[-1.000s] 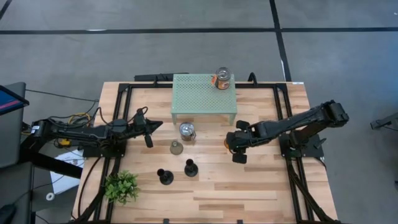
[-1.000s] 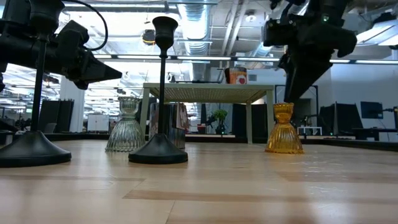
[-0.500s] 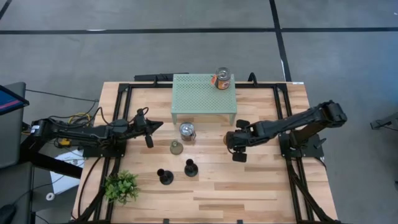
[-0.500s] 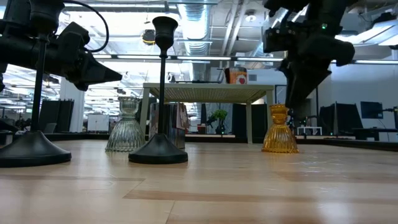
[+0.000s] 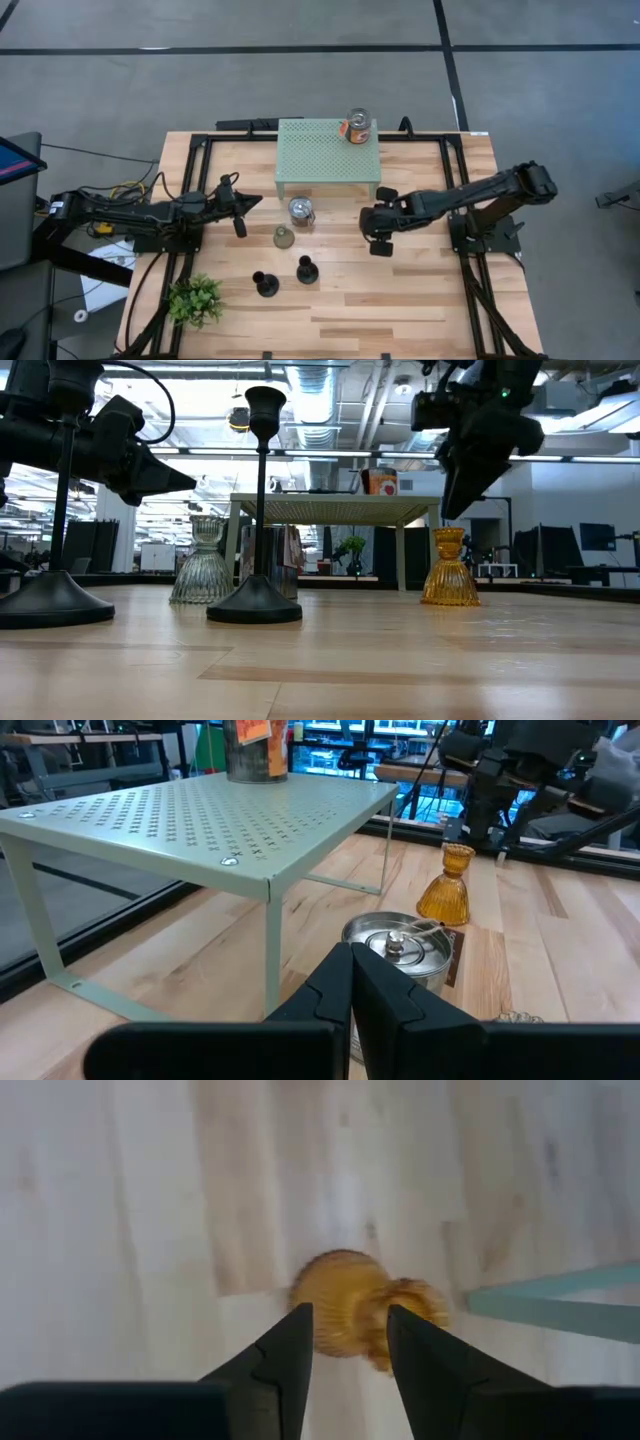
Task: Pick & Place candle stick holders
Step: Put the yellow glass holder on the shelf
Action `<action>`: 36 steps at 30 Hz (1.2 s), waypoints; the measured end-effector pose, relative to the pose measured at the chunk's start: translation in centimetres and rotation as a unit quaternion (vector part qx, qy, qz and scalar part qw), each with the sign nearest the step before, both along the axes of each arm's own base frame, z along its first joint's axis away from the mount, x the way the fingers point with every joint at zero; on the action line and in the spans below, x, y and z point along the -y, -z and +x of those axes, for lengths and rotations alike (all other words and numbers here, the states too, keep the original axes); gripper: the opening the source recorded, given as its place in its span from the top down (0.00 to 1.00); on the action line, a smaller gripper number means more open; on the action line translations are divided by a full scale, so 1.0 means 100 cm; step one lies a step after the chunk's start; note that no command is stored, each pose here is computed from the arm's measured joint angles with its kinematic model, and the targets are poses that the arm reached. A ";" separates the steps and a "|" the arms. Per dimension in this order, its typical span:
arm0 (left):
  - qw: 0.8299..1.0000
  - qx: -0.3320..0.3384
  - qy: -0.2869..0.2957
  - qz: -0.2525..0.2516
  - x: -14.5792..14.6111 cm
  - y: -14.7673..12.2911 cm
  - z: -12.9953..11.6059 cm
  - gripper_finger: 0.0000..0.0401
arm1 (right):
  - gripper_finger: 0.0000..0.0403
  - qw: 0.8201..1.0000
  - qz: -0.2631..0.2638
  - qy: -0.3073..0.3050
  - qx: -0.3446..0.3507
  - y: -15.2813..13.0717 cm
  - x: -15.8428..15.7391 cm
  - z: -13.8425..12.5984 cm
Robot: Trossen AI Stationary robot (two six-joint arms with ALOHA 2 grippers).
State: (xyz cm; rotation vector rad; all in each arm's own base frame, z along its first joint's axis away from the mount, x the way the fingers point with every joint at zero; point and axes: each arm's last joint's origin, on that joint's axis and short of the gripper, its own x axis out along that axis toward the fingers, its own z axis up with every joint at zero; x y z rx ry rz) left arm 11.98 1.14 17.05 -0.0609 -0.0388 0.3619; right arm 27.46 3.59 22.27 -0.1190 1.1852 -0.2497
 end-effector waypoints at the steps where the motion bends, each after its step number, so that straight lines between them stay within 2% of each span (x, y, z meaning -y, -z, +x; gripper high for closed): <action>1: 1.000 0.000 0.000 0.000 0.000 0.000 0.000 0.98 | 0.69 1.000 -0.003 -0.002 0.001 0.000 0.001 0.000; 9: 1.000 0.000 0.000 0.000 0.000 0.000 0.000 0.98 | 0.69 1.000 -0.001 0.005 -0.006 0.000 0.009 0.000; 13: 1.000 0.000 0.000 0.000 0.000 0.000 0.000 0.98 | 0.69 1.000 0.018 0.001 -0.017 0.011 0.009 -0.003; 20: 1.000 0.000 0.000 0.000 0.000 0.000 0.000 0.98 | 0.70 1.000 0.020 0.004 -0.016 0.018 0.010 -0.005; 36: 1.000 0.000 0.000 0.000 0.000 0.000 0.000 0.98 | 0.83 1.000 0.022 0.004 -0.015 0.018 0.010 -0.005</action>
